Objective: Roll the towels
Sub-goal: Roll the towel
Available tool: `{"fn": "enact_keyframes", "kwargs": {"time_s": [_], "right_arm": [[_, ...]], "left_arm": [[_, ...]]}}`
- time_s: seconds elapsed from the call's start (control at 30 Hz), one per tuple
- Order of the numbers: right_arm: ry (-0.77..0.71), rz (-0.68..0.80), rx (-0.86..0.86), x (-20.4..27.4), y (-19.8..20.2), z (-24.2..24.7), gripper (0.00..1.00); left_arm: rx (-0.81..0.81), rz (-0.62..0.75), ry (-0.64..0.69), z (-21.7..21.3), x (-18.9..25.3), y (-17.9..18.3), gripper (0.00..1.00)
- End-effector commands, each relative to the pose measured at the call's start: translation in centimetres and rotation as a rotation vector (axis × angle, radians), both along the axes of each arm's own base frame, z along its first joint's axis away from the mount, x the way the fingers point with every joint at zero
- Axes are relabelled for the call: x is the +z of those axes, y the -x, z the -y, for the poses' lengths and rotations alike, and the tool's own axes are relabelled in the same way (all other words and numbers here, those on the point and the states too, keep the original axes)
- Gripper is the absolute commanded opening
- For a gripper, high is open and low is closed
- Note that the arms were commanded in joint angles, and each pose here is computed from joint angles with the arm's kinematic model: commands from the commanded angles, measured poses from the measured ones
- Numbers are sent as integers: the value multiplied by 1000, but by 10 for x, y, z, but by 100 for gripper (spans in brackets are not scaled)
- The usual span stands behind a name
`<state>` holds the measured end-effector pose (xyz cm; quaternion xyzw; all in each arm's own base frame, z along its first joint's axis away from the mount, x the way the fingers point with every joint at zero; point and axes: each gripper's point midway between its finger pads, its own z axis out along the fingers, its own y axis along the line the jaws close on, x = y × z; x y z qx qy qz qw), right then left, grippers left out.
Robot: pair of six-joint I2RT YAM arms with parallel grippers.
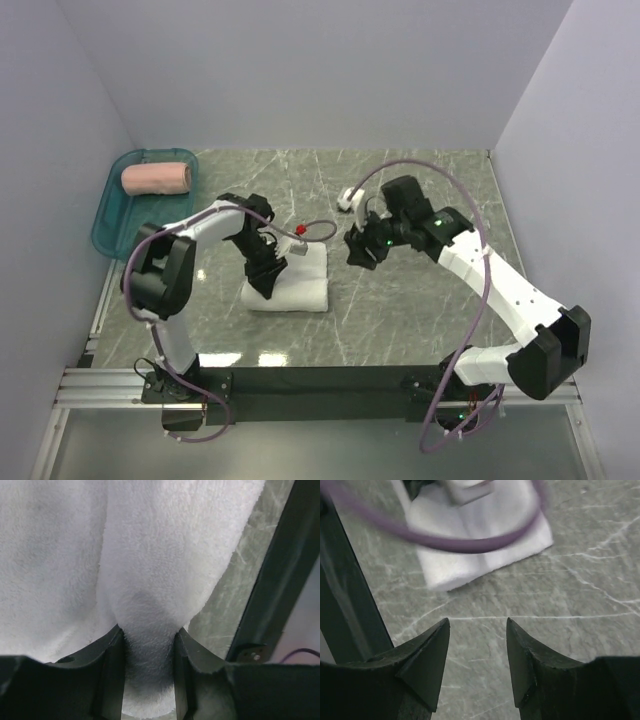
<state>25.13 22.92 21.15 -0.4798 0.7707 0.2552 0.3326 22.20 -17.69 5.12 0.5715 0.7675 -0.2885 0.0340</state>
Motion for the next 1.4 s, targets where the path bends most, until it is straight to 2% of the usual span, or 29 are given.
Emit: {"fn": "enact_keyframes", "kwargs": {"time_s": [0.0,0.1,0.13,0.17,0.3,0.33,0.37,0.53,0.63,0.73,0.77,0.83,0.87,0.9,0.93,1.0,1.07,1.2,1.23,1.37], "right_arm": [[101,41,47,-28,10,-5,56],[183,94,100,-51,20,-23,59],[210,113,112,-57,21,-29,63],[257,177,135,-63,25,-41,73],[299,298,152,-80,21,-79,75],[270,337,152,-77,18,-92,93],[276,362,168,-82,20,-98,96],[342,489,221,-116,12,-110,97],[397,487,266,-146,10,-110,97],[410,430,369,-174,25,-108,86],[411,403,390,-180,29,-107,70],[420,318,438,-191,41,-99,48],[398,274,460,-192,46,-103,18],[395,244,461,-193,48,-102,4],[396,186,453,-192,51,-97,0],[346,84,495,-188,66,-98,0],[357,-1,502,-188,74,-91,0],[345,-159,547,-190,94,-90,0],[350,-202,554,-186,97,-90,0],[372,-405,551,-201,100,-89,0]], "left_arm": [[37,-178,-85,-6,-26,8,9],[54,-222,-77,-4,-32,0,11],[61,-227,-81,-5,-34,-3,11],[71,-237,-87,-4,-37,-8,13],[80,-266,-70,0,-38,-17,17],[81,-271,-70,0,-39,-18,18],[83,-272,-68,0,-40,-21,20],[95,-269,-65,0,-45,-25,24],[103,-258,-63,-1,-47,-25,25],[122,-252,-57,-2,-47,-28,29],[134,-240,-49,-2,-47,-32,31],[149,-223,-27,0,-43,-37,35],[160,-191,-8,1,-37,-44,39],[175,-179,5,2,-33,-47,41],[188,-167,27,3,-28,-51,43],[231,-118,70,2,-11,-64,51],[267,-71,120,-1,9,-75,57],[352,13,192,-11,42,-93,61],[373,33,202,-15,48,-97,65],[485,167,238,-39,81,-108,70]]}}
